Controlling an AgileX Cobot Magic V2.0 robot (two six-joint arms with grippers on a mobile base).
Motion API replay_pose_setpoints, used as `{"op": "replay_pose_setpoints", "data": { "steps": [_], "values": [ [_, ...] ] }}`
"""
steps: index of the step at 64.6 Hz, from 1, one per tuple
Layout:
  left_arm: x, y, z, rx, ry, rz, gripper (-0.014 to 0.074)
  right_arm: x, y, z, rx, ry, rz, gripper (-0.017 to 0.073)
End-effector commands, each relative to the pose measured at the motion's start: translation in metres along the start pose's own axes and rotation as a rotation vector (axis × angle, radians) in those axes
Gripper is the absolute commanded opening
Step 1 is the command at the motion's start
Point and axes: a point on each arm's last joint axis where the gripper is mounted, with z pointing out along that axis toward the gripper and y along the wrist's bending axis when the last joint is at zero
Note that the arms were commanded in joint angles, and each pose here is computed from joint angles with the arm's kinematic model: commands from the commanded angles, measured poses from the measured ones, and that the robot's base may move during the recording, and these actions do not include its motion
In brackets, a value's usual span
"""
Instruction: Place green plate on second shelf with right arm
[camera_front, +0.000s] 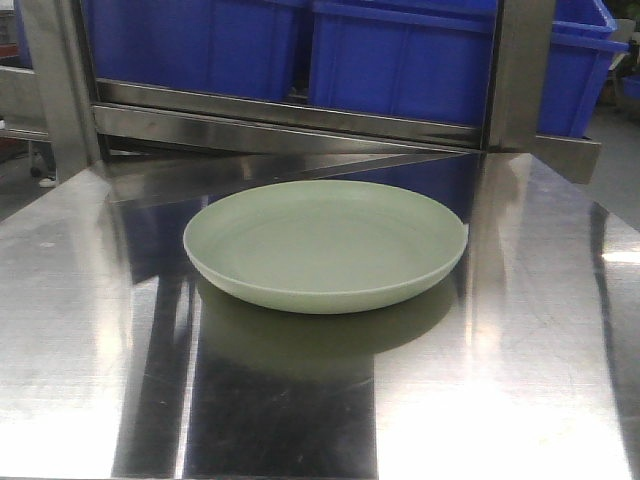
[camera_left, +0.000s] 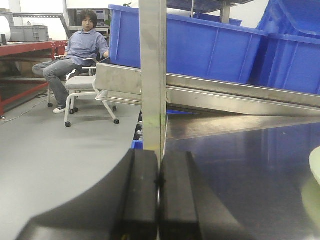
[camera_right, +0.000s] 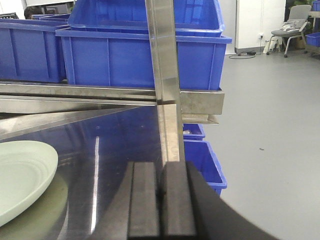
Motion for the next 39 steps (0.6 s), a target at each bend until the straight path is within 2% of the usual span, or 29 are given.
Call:
{"op": "replay_pose_setpoints", "data": {
  "steps": [1,25,33,39],
  "values": [
    [0.004,0.000,0.000,0.000,-0.067,-0.005,0.0130,-0.015,0.001,-0.003,-0.005,-0.124,-0.005,0.0070],
    [0.004,0.000,0.000,0.000,-0.067,-0.005,0.0130,-0.016,0.001,-0.003,-0.005,-0.137,-0.006,0.0070],
    [0.004,0.000,0.000,0.000,-0.067,-0.005,0.0130,-0.030,0.002,-0.006,-0.016,-0.292,0.005,0.0070],
    [0.004,0.000,0.000,0.000,-0.067,-0.005,0.0130,-0.051,0.004,-0.014,-0.047,-0.509,0.073,0.0070]
  ]
}}
